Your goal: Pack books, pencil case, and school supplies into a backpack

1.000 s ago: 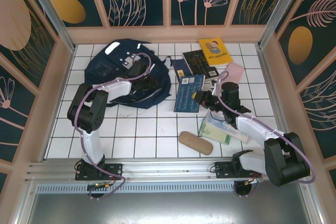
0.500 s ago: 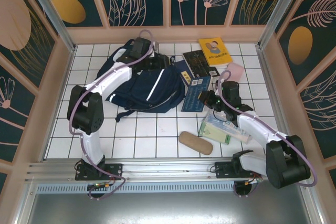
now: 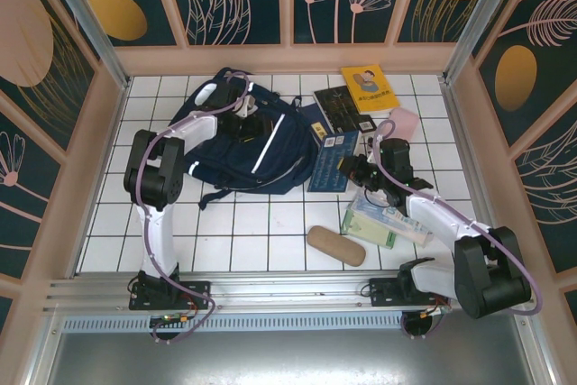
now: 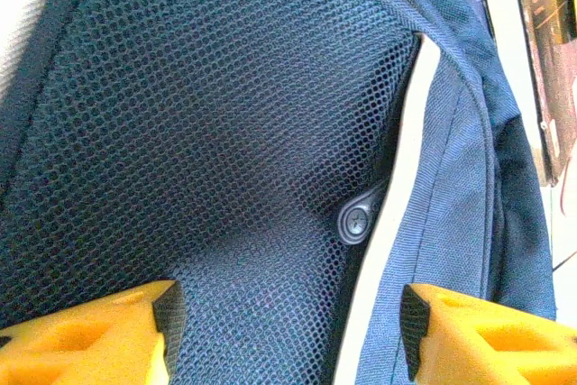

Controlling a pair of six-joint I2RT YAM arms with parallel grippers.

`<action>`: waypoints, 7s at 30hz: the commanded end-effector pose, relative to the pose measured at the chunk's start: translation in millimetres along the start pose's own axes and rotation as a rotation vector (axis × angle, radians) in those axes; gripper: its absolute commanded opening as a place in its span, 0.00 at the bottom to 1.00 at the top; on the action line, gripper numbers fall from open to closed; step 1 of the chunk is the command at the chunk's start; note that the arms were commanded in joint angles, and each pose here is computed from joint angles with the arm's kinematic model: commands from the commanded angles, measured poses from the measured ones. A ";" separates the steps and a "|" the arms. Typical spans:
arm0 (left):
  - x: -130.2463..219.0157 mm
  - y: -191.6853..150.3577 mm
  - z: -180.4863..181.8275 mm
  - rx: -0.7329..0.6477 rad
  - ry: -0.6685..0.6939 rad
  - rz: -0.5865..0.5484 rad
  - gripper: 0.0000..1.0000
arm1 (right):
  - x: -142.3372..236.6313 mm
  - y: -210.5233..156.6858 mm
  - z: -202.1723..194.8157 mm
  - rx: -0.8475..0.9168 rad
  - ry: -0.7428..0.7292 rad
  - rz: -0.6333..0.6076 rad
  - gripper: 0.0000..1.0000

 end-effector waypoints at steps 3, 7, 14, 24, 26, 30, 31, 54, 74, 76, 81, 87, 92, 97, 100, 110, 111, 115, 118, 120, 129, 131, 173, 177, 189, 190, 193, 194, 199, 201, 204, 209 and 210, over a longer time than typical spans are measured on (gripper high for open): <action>-16.3 -31.8 -4.5 0.049 -0.130 0.071 0.65 | -0.5 12.9 21.2 0.014 0.077 -0.032 0.00; -21.1 -38.6 -11.8 0.044 -0.174 0.093 0.65 | -7.4 17.5 18.0 -0.009 0.055 -0.044 0.00; -24.9 -40.7 -28.6 0.001 -0.215 0.113 0.64 | -29.9 30.6 10.5 -0.029 -0.026 -0.053 0.00; -41.9 -56.6 -47.8 -0.063 -0.230 0.179 0.64 | -55.1 29.0 -4.4 -0.037 -0.098 0.002 0.00; -38.3 -53.5 -48.5 -0.074 -0.204 0.153 0.64 | -55.1 27.9 -7.7 -0.037 -0.110 0.004 0.00; -33.9 -48.5 -52.8 -0.083 -0.215 0.136 0.65 | -54.4 26.3 -12.0 -0.031 -0.128 0.004 0.00; -35.3 -48.7 -54.0 -0.075 -0.234 0.141 0.64 | -54.7 25.8 -13.5 -0.031 -0.131 0.005 0.00; -22.3 -51.9 -82.3 0.057 -0.528 0.070 0.58 | -61.9 25.2 -23.4 -0.070 -0.122 0.027 0.00; -15.1 -33.8 -75.0 -0.004 -0.387 0.023 0.00 | -44.9 26.8 -27.8 -0.060 -0.205 -0.053 0.00; 4.6 -20.5 -74.4 0.017 -0.398 -0.044 0.00 | -35.5 28.2 -25.1 -0.045 -0.225 -0.091 0.00; 49.6 1.7 -83.1 0.022 -0.457 -0.147 0.00 | -6.9 33.2 -11.4 -0.010 -0.248 -0.204 0.00; 102.0 24.8 -103.6 0.001 -0.528 -0.230 0.00 | 22.0 33.6 17.6 0.045 -0.167 -0.267 0.00; 147.0 39.3 -113.9 -0.019 -0.515 -0.282 0.00 | 23.7 22.2 52.5 0.125 0.032 -0.149 0.00; 185.4 50.5 -126.0 -0.036 -0.564 -0.330 0.00 | 12.4 18.0 83.4 0.112 0.150 -0.067 0.00; 205.6 55.8 -135.3 -0.057 -0.586 -0.355 0.00 | -14.6 17.6 90.7 0.108 0.115 -0.007 0.00; 243.0 35.8 -144.5 -0.071 -0.644 -0.405 0.00 | -77.2 9.8 118.0 0.032 0.202 0.187 0.00; 243.6 32.4 -144.5 -0.071 -0.643 -0.404 0.00 | -80.3 8.7 125.4 0.033 0.211 0.193 0.00; 248.8 23.2 -146.4 -0.082 -0.638 -0.411 0.00 | -86.4 4.0 142.8 0.007 0.233 0.200 0.00; 252.0 22.3 -147.5 -0.092 -0.627 -0.415 0.00 | -85.2 0.1 150.9 0.046 0.180 0.170 0.00; 252.5 24.0 -148.7 -0.094 -0.632 -0.415 0.00 | -80.8 1.9 152.2 0.097 0.127 0.134 0.00; 255.7 32.6 -153.5 -0.104 -0.695 -0.442 0.00 | -91.3 -15.0 155.2 0.055 0.274 0.231 0.00; 255.0 33.5 -153.4 -0.099 -0.707 -0.443 0.00 | -108.2 -18.0 154.8 0.020 0.279 0.253 0.00; 239.5 11.5 -121.0 -0.028 -0.538 -0.447 0.00 | -123.2 -42.4 170.0 0.201 0.227 0.155 0.96; 232.5 5.4 -102.3 0.022 -0.461 -0.453 0.00 | -102.5 -32.8 161.4 0.234 0.166 0.089 0.93; 208.1 -1.9 -64.9 0.105 -0.197 -0.429 0.00 | -63.9 37.0 138.6 0.153 0.067 -0.115 0.86; 204.4 -3.7 -60.4 0.112 -0.176 -0.427 0.00 | -62.1 50.0 134.2 0.139 0.027 -0.146 0.86; 188.2 -10.3 -42.9 0.142 -0.100 -0.403 0.00 | -63.1 84.6 120.9 0.124 -0.089 -0.229 0.86; 182.1 -12.5 -37.1 0.155 -0.082 -0.395 0.00 | -64.5 101.7 114.5 0.111 -0.137 -0.263 0.86; 164.7 -16.4 -23.3 0.200 -0.064 -0.379 0.00 | -78.6 168.5 95.1 0.144 -0.351 -0.414 0.87; 161.6 -16.4 -23.3 0.196 -0.081 -0.371 0.00 | -91.1 194.4 90.8 0.197 -0.439 -0.462 0.87; 160.8 -19.0 -24.0 0.187 -0.091 -0.375 0.00 | -112.9 223.7 85.3 0.300 -0.600 -0.511 0.88; 156.9 -25.1 -22.6 0.200 -0.116 -0.388 0.00 | -116.5 277.6 72.0 0.298 -0.667 -0.586 0.95; 151.6 -33.6 -18.9 0.210 -0.107 -0.368 0.00 | -113.2 289.3 67.6 0.268 -0.636 -0.581 0.95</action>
Point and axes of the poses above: each hand's point on the last joint's axis, 136 mm out from that joint toward the fingers, its own x axis back along the fingers, its own z axis along the line the jaws close on, y = z × x, the point moved 7 cm from there along x, back along the fingers, and after that the axes turned 15 degrees about -x, right-handed, at the moved point
